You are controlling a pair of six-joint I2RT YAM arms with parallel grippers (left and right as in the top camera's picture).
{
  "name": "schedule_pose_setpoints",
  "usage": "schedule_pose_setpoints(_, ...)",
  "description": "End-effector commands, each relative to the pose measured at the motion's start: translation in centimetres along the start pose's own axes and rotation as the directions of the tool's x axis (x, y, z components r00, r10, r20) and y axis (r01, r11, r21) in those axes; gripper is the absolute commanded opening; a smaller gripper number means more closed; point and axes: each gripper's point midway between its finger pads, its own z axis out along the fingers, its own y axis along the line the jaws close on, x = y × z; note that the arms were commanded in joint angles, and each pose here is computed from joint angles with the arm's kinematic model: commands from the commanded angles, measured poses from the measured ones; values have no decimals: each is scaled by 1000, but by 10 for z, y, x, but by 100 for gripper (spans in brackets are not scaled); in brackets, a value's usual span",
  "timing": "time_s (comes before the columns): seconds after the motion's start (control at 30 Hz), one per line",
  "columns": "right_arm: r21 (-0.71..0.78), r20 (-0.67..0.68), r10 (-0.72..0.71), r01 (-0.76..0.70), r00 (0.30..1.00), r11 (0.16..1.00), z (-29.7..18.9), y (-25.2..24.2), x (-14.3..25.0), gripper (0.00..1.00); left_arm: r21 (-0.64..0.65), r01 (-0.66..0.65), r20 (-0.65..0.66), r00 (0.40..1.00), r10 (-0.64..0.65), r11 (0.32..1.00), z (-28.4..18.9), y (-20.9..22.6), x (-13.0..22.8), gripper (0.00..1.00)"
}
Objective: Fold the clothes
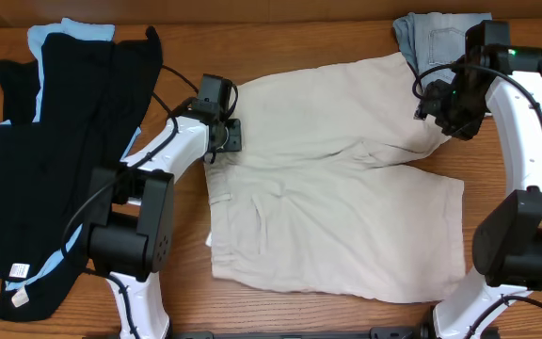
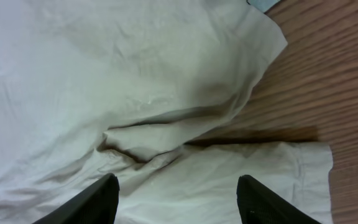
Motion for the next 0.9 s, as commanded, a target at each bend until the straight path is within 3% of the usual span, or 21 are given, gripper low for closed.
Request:
schedule_pose_setpoints(0.0,-15,4,-29,29,1000,999,5,10,1,65,-105,-10,10,1000,11,994,30,22,5,52)
schedule_pose_setpoints(0.2,-30,10,-78,79,997,996,13,29,7,66,-154,6,148,989,17,988,29,56,-36,66)
schedule_pose_setpoints(0.37,-52,45,-120,122,992,991,15,49,5,66,-168,59,157,987,-33,984,17,91,-59,76)
schedule_pose_setpoints(0.53,-76,86,-145,151,986,986,7,68,2,66,-141,-14,95,995,28,990,-20,95,-90,99)
schedule_pose_setpoints(0.77,-131,239,-129,163,962,978,-77,82,-6,66,-136,-42,51,998,49,990,-118,78,-128,100)
schedule_pose_setpoints(0.87,-166,300,-74,128,951,978,-128,82,4,74,-132,67,29,998,-64,989,-177,72,-124,100)
